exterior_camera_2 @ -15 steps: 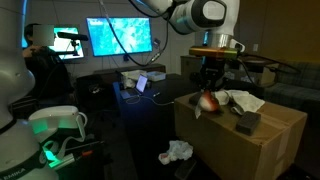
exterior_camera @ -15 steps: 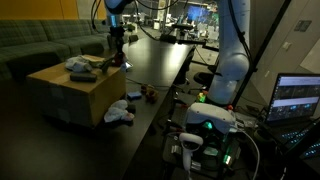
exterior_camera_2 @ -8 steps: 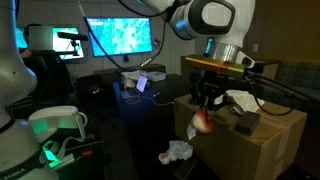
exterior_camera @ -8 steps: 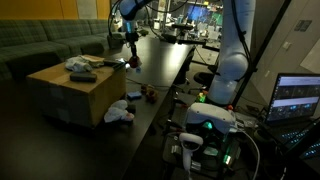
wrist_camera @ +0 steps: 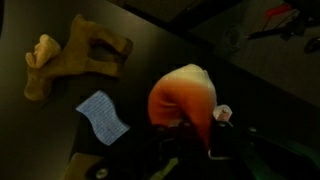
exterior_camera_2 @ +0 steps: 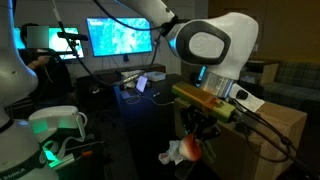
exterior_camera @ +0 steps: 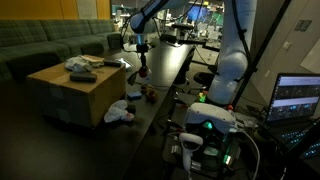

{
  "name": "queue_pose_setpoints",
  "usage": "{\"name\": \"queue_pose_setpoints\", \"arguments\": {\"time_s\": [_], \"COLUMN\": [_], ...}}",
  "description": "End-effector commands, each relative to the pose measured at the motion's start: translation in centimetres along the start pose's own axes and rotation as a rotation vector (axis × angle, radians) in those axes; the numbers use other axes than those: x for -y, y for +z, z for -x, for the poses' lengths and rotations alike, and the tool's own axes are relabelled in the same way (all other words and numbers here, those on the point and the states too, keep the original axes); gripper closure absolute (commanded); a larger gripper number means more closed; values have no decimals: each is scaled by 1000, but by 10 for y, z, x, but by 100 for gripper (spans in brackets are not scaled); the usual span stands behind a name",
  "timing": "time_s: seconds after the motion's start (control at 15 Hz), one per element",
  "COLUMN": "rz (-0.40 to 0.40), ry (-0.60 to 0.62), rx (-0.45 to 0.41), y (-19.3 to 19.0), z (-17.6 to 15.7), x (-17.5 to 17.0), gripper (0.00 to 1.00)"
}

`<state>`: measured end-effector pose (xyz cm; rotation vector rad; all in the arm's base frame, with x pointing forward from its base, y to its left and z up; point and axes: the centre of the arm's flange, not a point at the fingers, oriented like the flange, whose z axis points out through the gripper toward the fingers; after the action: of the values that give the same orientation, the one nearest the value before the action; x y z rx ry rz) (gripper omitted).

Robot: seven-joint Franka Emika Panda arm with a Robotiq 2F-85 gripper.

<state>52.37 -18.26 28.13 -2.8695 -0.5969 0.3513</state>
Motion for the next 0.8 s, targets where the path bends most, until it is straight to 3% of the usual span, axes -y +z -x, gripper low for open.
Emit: {"name": "queue_pose_setpoints", "arguments": {"time_s": [0.0,0.4,0.73], "rz": [-2,62,118], "ry": [57,193,271], "rx": [-76,-188,-213], "y": [43,114,152], "z": [-4,-28,-35], "x": [-6,-26,-37], "gripper": [92,92,92]}}
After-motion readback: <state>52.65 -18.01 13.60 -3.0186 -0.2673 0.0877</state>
